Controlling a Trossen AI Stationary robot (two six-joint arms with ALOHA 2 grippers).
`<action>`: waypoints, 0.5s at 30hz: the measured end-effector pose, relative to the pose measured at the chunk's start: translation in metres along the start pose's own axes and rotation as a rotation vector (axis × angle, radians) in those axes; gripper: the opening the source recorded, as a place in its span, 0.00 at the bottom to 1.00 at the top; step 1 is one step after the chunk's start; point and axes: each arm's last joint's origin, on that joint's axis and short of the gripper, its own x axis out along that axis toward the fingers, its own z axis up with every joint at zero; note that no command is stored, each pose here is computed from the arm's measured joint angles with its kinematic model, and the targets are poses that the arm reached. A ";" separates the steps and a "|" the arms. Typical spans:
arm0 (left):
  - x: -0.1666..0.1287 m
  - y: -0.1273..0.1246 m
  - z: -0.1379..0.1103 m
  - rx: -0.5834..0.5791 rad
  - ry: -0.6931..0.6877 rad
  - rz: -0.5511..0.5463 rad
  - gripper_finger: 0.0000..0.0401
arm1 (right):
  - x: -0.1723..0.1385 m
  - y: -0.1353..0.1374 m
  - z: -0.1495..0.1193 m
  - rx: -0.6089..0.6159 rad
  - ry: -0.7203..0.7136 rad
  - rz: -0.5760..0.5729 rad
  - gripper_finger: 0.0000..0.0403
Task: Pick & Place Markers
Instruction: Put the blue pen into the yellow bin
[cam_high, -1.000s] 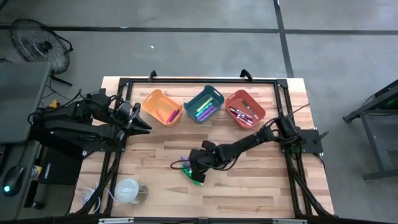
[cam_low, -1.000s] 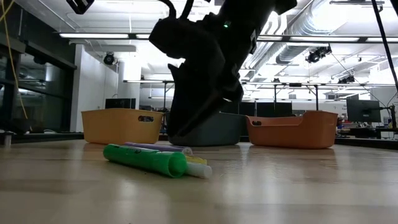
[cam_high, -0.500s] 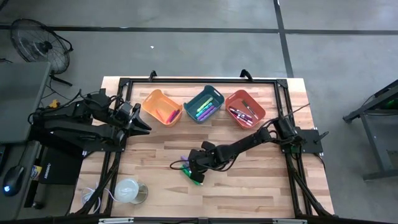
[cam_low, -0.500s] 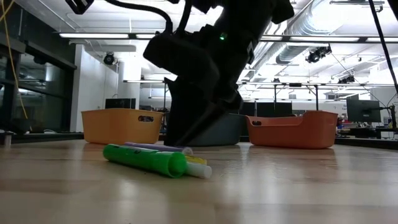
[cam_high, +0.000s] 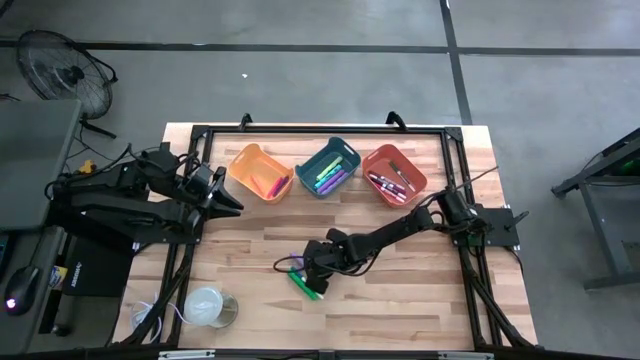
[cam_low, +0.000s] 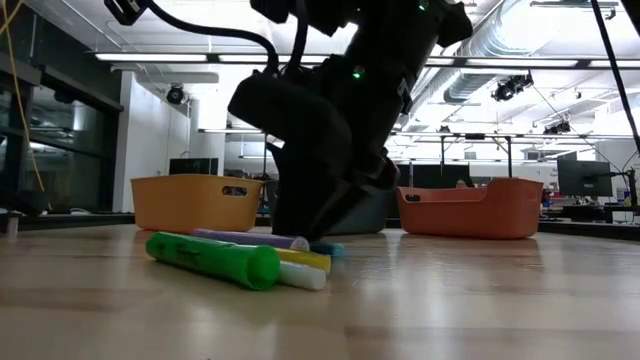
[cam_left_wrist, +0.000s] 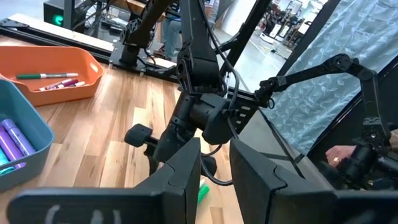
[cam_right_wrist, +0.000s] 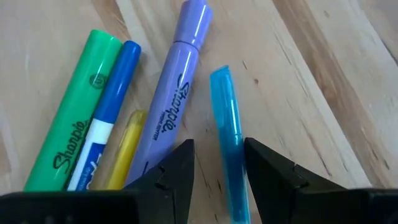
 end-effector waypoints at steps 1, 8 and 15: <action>0.000 0.000 0.000 0.000 0.000 0.000 0.21 | 0.000 0.000 0.000 -0.001 0.003 -0.005 0.32; 0.000 0.000 0.000 0.000 -0.005 0.014 0.21 | 0.002 -0.006 0.000 -0.092 0.048 0.000 0.29; 0.000 0.000 0.000 0.000 -0.005 0.016 0.21 | 0.005 -0.018 0.007 -0.116 0.109 0.039 0.09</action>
